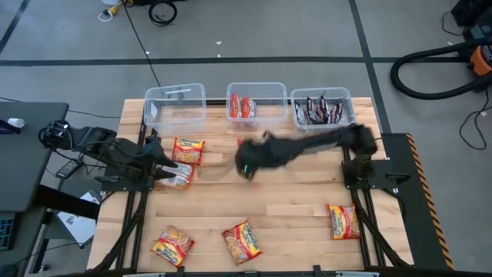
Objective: Sort Maruchan noodles
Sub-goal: Put the orange noodle pack into the top center transparent bin
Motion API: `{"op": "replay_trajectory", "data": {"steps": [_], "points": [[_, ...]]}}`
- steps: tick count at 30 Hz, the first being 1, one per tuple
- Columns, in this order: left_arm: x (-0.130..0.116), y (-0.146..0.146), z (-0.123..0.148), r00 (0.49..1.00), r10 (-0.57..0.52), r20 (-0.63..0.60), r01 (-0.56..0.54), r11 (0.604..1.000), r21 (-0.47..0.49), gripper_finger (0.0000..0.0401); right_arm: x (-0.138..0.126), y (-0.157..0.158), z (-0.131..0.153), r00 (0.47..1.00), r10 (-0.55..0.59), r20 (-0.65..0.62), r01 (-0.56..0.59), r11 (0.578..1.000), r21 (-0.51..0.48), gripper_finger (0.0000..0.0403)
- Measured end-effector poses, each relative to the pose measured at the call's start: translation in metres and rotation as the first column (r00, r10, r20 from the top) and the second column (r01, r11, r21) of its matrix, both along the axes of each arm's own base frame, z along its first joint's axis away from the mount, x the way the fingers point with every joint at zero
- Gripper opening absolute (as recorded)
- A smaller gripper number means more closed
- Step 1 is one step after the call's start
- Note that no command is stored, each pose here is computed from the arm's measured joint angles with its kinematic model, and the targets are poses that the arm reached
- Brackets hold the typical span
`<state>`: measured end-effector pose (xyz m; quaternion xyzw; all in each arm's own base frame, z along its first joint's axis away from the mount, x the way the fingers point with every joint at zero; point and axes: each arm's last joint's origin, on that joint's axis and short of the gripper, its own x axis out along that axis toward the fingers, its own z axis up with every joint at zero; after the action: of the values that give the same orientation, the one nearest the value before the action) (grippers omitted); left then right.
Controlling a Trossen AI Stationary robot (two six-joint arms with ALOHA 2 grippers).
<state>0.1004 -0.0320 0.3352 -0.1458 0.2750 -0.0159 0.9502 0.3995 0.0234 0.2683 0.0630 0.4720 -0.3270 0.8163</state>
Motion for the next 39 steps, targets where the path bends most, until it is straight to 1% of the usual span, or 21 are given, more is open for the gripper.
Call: {"op": "replay_trajectory", "data": {"steps": [2, 5, 9, 12, 15, 17, 19, 22, 25, 27, 32, 35, 39], "points": [[0.001, 0.0, 0.002, 0.999, 0.003, 0.032, -0.004, 1.0, 0.011, 0.0167, -0.009, -0.025, 0.034, 0.993, -0.046, 0.108, 0.044, 0.999, 0.022, 0.0007], [0.002, 0.0, 0.004, 0.998, 0.02, 0.057, -0.021, 0.999, 0.026, 0.0167, -0.029, -0.064, 0.073, 0.958, -0.144, 0.247, 0.135, 0.989, 0.055, 0.0007], [0.003, 0.001, 0.005, 0.996, 0.054, 0.068, -0.056, 0.998, 0.041, 0.0167, -0.055, -0.114, 0.103, 0.889, -0.272, 0.369, 0.266, 0.962, 0.07, 0.0007], [0.003, 0.002, 0.006, 0.994, 0.076, 0.085, -0.079, 0.996, 0.041, 0.0167, -0.068, -0.148, 0.11, 0.85, -0.336, 0.406, 0.329, 0.94, 0.091, 0.0006], [0.005, 0.001, 0.009, 0.99, 0.087, 0.115, -0.091, 0.995, 0.031, 0.0167, -0.073, -0.175, 0.106, 0.829, -0.382, 0.409, 0.352, 0.924, 0.15, 0.0006], [0.006, 0.001, 0.01, 0.988, 0.089, 0.129, -0.093, 0.995, 0.025, 0.0167, -0.072, -0.187, 0.099, 0.822, -0.408, 0.398, 0.352, 0.913, 0.208, 0.0006], [0.006, 0.001, 0.01, 0.987, 0.093, 0.131, -0.096, 0.995, 0.016, 0.0167, -0.068, -0.194, 0.089, 0.824, -0.426, 0.373, 0.351, 0.901, 0.254, 0.0006], [0.006, 0.001, 0.01, 0.986, 0.106, 0.125, -0.106, 0.994, -0.006, 0.0167, -0.061, -0.196, 0.075, 0.833, -0.443, 0.331, 0.356, 0.888, 0.292, 0.0006], [0.006, 0.001, 0.01, 0.986, 0.112, 0.124, -0.111, 0.994, -0.016, 0.0167, -0.054, -0.199, 0.061, 0.834, -0.467, 0.293, 0.377, 0.871, 0.315, 0.0006], [0.006, 0.001, 0.01, 0.986, 0.109, 0.124, -0.109, 0.994, -0.012, 0.0167, -0.047, -0.202, 0.051, 0.826, -0.483, 0.291, 0.387, 0.861, 0.329, 0.0006], [0.009, 0.0, 0.009, 0.987, 0.122, 0.107, -0.119, 0.992, -0.034, 0.0167, -0.04, -0.213, 0.023, 0.803, -0.549, 0.233, 0.457, 0.818, 0.35, 0.0006], [0.016, -0.003, 0.006, 0.99, 0.119, 0.08, -0.118, 0.993, -0.02, 0.0166, -0.038, -0.218, 0.01, 0.777, -0.593, 0.21, 0.506, 0.787, 0.351, 0.0007], [0.024, -0.006, 0.002, 0.993, 0.102, 0.053, -0.103, 0.994, 0.023, 0.0166, -0.033, -0.225, 0.0, 0.747, -0.629, 0.216, 0.534, 0.76, 0.37, 0.0007]]}}
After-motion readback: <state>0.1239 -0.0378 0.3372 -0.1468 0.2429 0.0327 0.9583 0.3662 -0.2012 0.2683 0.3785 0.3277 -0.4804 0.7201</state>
